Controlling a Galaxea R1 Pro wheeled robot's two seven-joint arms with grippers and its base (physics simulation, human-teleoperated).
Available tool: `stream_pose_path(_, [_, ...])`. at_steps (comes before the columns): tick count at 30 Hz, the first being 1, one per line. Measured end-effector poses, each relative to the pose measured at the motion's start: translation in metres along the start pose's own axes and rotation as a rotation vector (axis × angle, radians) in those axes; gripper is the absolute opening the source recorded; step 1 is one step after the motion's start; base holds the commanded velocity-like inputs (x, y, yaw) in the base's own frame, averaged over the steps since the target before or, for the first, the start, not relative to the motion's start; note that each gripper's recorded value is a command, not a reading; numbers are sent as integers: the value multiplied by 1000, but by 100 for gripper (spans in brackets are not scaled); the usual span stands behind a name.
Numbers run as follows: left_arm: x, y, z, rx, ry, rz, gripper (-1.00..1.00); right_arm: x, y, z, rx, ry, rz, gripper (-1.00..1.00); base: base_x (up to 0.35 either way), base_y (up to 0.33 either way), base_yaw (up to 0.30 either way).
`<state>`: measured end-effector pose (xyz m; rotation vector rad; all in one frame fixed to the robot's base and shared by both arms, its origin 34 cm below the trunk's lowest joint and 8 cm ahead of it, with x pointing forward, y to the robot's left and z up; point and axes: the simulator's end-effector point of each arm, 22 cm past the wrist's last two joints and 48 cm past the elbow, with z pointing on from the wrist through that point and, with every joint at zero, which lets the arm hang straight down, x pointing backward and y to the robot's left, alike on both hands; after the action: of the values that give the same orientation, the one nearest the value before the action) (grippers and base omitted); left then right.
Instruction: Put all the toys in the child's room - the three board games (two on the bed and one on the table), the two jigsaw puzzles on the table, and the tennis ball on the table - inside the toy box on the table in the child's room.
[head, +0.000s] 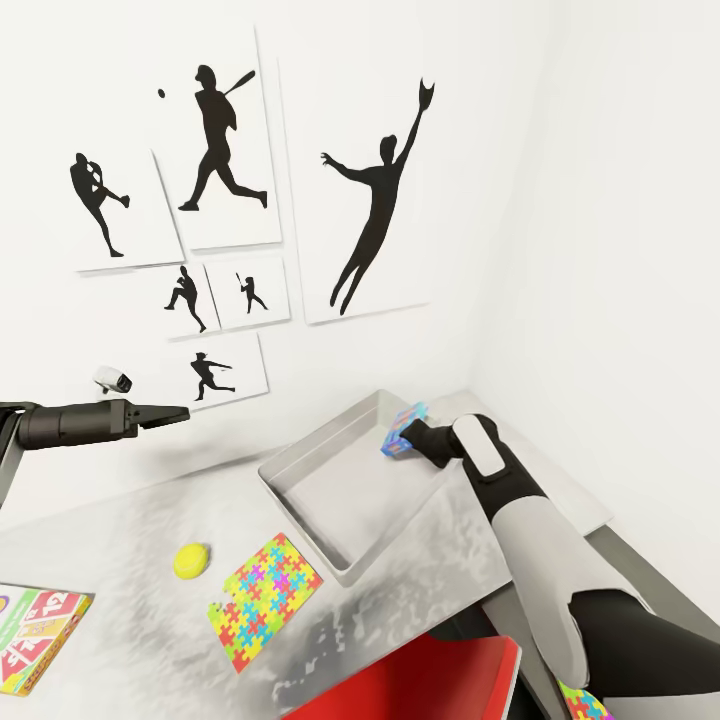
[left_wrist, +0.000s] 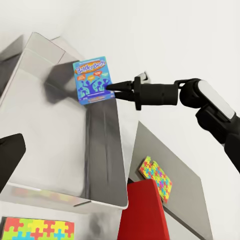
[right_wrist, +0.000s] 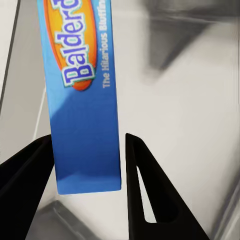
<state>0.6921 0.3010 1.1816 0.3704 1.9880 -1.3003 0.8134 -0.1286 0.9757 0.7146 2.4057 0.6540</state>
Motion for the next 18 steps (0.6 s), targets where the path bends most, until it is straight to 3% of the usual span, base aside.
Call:
stream_pose_path(8, [0, 0, 0, 0, -1, 1, 100, 4, 2, 2, -16, 14, 37, -100, 0, 0, 0])
stream_pose_path(18, [0, 0, 0, 0, -2, 0, 100, 3, 2, 2, -17, 8, 46, -100, 0, 0, 0])
